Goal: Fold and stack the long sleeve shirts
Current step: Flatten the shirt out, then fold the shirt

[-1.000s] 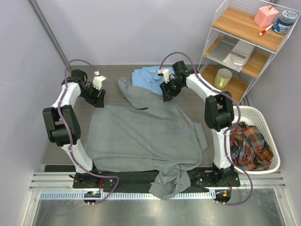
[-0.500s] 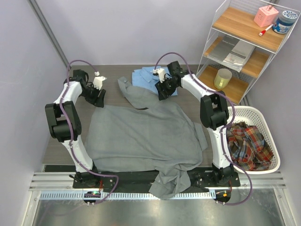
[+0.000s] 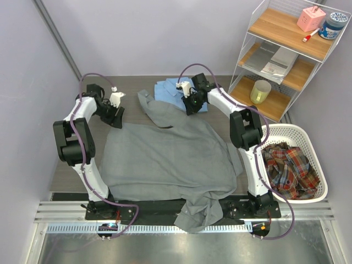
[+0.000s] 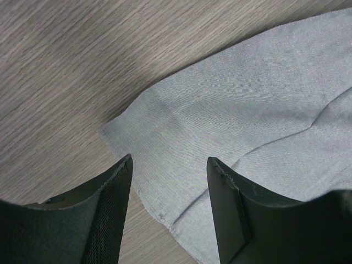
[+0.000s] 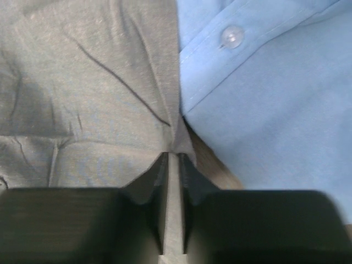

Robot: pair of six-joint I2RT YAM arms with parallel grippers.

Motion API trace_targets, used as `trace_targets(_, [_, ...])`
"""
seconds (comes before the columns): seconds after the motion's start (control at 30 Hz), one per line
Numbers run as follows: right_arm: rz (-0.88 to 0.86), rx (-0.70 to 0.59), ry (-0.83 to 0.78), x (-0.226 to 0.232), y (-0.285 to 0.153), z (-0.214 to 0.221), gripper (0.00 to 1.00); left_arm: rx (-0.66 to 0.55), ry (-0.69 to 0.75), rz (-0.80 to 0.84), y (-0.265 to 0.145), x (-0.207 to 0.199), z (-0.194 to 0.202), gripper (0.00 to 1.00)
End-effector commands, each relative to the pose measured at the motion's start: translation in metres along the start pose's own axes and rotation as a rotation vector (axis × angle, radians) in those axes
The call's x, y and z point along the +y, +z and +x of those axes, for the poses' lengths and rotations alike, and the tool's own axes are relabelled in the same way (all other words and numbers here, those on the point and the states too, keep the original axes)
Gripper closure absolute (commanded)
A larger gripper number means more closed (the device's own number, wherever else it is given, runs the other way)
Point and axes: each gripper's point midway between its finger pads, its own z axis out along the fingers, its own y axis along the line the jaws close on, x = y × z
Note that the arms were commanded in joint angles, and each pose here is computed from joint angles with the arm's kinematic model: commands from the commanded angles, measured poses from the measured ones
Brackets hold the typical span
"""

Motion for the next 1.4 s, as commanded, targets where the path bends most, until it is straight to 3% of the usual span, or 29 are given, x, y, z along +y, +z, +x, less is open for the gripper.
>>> trace_targets(0.0, [0.08, -0.112, -0.035, -0.01, -0.023, -0.044, 0.99, -0.034, 0.001, -0.02, -0.003, 0.007, -0.011, 0.43])
trace_targets(0.23, [0.12, -0.177, -0.055, -0.01, -0.067, -0.066, 0.99, -0.05, 0.022, -0.032, -0.005, 0.014, -0.024, 0.43])
trace_targets(0.43, [0.091, -0.134, -0.074, -0.003, -0.056, -0.053, 0.97, -0.051, 0.022, -0.03, -0.004, 0.015, -0.027, 0.43])
trace_targets(0.57, [0.058, -0.095, -0.074, 0.006, -0.041, -0.048, 0.67, -0.049, 0.023, -0.031, -0.004, 0.014, -0.027, 0.43])
trace_targets(0.63, [0.056, -0.08, -0.083, 0.01, -0.035, -0.045, 0.62, -0.044, 0.022, -0.034, -0.004, 0.014, -0.026, 0.43])
trace_targets(1.03, [0.127, -0.028, -0.111, -0.007, -0.004, -0.032, 0.61, -0.028, 0.035, -0.044, -0.006, 0.013, -0.02, 0.42])
trace_targets(1.37, [0.178, -0.035, -0.111, -0.015, -0.006, -0.034, 0.61, -0.023, 0.037, -0.038, -0.005, 0.012, -0.018, 0.42])
